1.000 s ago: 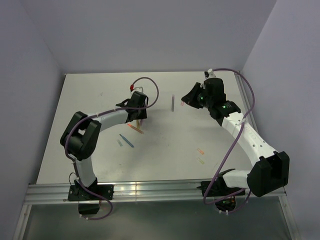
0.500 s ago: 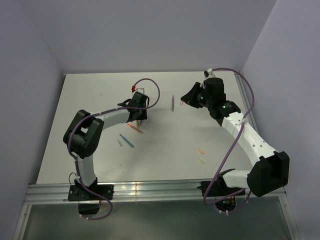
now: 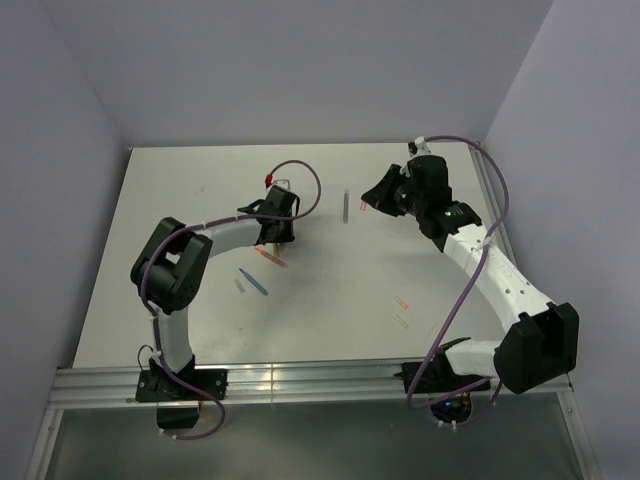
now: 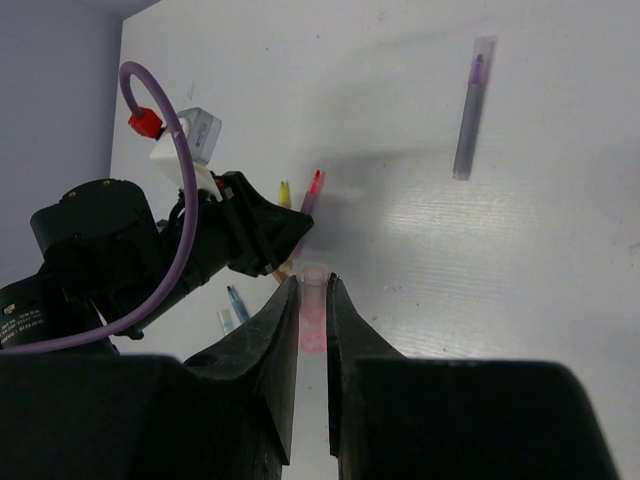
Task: Insert the pens into the pen caps
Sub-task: Pick up the pen from the center of the board.
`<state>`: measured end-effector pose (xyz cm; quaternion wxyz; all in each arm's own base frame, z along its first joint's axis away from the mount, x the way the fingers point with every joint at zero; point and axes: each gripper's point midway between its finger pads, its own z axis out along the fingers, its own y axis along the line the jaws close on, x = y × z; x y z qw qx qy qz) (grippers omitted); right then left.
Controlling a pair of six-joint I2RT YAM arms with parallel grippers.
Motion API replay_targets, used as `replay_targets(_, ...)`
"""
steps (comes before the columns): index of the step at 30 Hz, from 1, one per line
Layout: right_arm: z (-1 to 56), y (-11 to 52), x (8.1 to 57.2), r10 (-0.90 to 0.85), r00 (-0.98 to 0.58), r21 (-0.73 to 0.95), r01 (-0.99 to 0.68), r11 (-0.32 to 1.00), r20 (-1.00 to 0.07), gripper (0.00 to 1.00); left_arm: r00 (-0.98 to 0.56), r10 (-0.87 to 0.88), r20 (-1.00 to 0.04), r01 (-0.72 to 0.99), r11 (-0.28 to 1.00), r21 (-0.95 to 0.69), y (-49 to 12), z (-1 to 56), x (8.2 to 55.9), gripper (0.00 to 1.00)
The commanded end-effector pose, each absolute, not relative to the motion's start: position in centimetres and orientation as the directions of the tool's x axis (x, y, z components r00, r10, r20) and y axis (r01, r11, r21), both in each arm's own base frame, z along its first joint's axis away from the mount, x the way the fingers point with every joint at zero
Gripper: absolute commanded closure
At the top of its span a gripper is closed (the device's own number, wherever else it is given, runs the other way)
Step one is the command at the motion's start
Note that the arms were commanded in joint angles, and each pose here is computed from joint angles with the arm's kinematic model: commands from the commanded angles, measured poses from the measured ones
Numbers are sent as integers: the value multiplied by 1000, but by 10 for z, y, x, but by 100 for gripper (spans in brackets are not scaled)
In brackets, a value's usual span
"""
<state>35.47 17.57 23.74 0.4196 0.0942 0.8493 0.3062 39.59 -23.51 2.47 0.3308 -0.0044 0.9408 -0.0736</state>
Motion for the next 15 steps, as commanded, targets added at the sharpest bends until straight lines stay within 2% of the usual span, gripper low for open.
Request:
replay_targets(1,256,179,357,415,-590,600,-152,785,-692,100,-773,-47,-633,67,986,-154,-245,30,402,67)
replay_targets(4,255,180,357,414,-593,600,-151,785,-691,100,-779,-44,-626,64,987,-150,-245,27,402,71)
replay_targets(7,254,179,358,413,-594,599,-149,787,-691,100,-788,-45,-615,57,988,-145,-244,21,401,82)
replay_targets(8,254,179,358,414,-593,600,-149,786,-691,100,-789,-44,-613,59,987,-147,-245,21,401,87)
replay_targets(9,254,179,358,413,-594,599,-149,787,-691,100,-790,-44,-612,62,986,-152,-246,20,401,99)
replay_targets(13,252,181,358,409,-598,599,-152,786,-689,100,-780,-65,-622,82,975,-205,-254,34,399,100)
replay_targets(15,254,182,359,405,-596,599,-164,784,-693,100,-747,-98,-658,112,956,-269,-264,62,402,100)
